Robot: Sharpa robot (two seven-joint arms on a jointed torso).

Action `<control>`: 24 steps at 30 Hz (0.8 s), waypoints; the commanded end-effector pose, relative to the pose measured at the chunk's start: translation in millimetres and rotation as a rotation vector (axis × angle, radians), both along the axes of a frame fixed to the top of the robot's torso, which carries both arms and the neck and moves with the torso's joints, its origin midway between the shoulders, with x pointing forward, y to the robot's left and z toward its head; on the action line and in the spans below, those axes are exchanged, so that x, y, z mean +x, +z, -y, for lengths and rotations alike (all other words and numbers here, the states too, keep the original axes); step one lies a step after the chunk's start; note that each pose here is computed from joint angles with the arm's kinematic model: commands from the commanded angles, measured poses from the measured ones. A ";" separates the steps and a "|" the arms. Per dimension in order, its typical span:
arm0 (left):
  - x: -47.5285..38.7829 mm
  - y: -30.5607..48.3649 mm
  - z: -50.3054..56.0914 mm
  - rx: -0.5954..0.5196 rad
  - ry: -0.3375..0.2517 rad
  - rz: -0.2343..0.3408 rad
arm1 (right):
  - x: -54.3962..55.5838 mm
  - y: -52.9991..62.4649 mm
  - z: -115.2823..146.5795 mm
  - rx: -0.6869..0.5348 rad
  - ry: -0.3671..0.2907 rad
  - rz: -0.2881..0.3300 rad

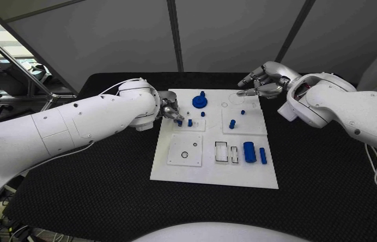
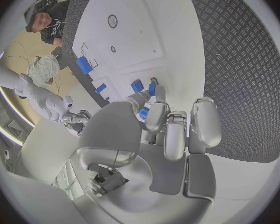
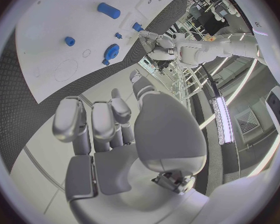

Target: Assemble the parts on the task board

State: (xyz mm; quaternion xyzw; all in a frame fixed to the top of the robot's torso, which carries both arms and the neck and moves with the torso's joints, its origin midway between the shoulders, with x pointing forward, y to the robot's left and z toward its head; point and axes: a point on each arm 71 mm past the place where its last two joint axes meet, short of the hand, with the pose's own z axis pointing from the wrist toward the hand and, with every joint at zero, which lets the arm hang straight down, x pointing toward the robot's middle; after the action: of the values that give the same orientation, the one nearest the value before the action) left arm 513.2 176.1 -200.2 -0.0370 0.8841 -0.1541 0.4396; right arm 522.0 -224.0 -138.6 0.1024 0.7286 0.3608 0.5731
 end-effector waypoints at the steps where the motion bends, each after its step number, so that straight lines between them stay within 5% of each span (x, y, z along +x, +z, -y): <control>1: -3.5 -4.3 -0.3 0.034 -0.017 -0.023 | -0.2 1.4 -1.2 0.000 0.012 0.004; 24: -4.8 -8.2 0.5 0.048 -0.028 -0.047 | -0.1 1.3 -1.5 0.000 0.012 0.004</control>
State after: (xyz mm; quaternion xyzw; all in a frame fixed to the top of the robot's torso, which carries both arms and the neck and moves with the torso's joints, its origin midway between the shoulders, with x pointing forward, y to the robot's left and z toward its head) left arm 511.0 176.4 -202.7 -0.0281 0.8893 -0.1465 0.4323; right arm 522.2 -224.0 -138.7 0.1022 0.7290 0.3608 0.5727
